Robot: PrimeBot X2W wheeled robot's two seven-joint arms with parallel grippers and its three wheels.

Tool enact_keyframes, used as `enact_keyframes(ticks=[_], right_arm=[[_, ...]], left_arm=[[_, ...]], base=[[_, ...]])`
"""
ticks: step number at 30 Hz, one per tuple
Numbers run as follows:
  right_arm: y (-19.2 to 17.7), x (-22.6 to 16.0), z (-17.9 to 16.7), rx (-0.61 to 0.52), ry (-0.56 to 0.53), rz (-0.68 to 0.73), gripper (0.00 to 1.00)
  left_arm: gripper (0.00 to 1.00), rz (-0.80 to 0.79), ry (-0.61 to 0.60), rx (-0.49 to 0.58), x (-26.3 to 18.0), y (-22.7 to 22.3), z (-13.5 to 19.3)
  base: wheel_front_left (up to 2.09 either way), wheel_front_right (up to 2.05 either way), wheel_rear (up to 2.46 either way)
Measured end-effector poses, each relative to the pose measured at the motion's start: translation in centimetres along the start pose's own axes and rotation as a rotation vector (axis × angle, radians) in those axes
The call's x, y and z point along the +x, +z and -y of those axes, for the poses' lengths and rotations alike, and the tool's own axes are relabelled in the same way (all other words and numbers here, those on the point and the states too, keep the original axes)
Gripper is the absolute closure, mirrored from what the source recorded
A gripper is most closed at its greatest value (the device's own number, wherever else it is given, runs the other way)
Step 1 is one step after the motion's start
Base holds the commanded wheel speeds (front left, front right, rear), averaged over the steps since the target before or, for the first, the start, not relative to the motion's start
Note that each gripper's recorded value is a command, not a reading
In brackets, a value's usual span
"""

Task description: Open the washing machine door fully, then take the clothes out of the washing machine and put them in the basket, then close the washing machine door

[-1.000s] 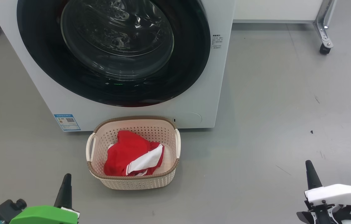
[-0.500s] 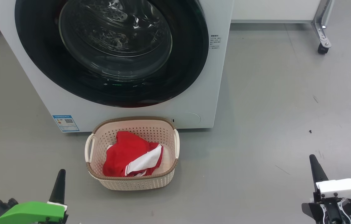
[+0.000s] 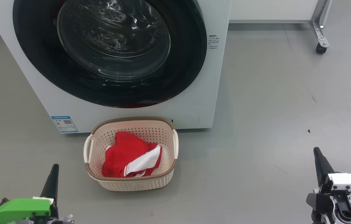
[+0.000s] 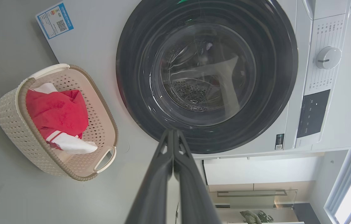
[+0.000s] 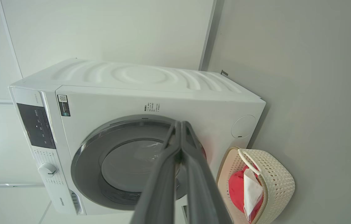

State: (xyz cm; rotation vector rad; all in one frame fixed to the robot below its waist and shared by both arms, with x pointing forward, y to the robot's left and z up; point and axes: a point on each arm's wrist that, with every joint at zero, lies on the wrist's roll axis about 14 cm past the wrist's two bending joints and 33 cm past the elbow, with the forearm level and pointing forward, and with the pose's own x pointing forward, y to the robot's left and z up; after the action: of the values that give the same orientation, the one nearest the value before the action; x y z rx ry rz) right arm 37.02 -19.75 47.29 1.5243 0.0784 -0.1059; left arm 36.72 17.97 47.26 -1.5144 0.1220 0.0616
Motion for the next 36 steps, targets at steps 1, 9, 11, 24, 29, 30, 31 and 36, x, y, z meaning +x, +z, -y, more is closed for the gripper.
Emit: enact_keyframes(ticks=[1, 9, 11, 24, 29, 30, 31, 36], right_arm=[[0.09, 0.05, -0.12, 0.011, 0.004, 0.001, 1.0], [0.6, 0.28, -0.53, 0.061, 0.02, 0.009, 1.0], [0.59, 0.33, -0.58, 0.061, 0.022, 0.009, 1.0], [0.59, 0.32, -0.49, 0.061, 0.019, 0.007, 1.0], [0.61, 0.32, -0.47, 0.062, 0.018, 0.007, 1.0], [0.61, 0.32, -0.47, 0.062, 0.018, 0.008, 1.0], [0.61, 0.32, -0.46, 0.062, 0.018, 0.008, 1.0], [0.62, 0.32, -0.42, 0.062, 0.017, 0.007, 1.0]], left_arm=[[1.0, 0.002, -0.001, -0.009, 0.04, 0.06, 0.02], [1.0, 0.008, -0.011, -0.065, 0.3, 0.39, 0.24], [1.0, 0.006, -0.014, -0.065, 0.35, 0.36, 0.32], [1.0, 0.007, -0.017, -0.065, 0.42, 0.41, 0.37], [1.0, 0.007, -0.015, -0.065, 0.41, 0.44, 0.29], [1.0, 0.008, -0.014, -0.065, 0.41, 0.45, 0.27], [1.0, 0.008, -0.014, -0.065, 0.41, 0.46, 0.25], [1.0, 0.009, -0.015, -0.065, 0.41, 0.49, 0.25]], base=[[0.0, 0.0, 0.0], [0.0, 0.0, 0.0], [0.0, 0.0, 0.0], [0.0, 0.0, 0.0], [0.0, 0.0, 0.0], [0.0, 0.0, 0.0], [0.0, 0.0, 0.0], [0.0, 0.0, 0.0]])
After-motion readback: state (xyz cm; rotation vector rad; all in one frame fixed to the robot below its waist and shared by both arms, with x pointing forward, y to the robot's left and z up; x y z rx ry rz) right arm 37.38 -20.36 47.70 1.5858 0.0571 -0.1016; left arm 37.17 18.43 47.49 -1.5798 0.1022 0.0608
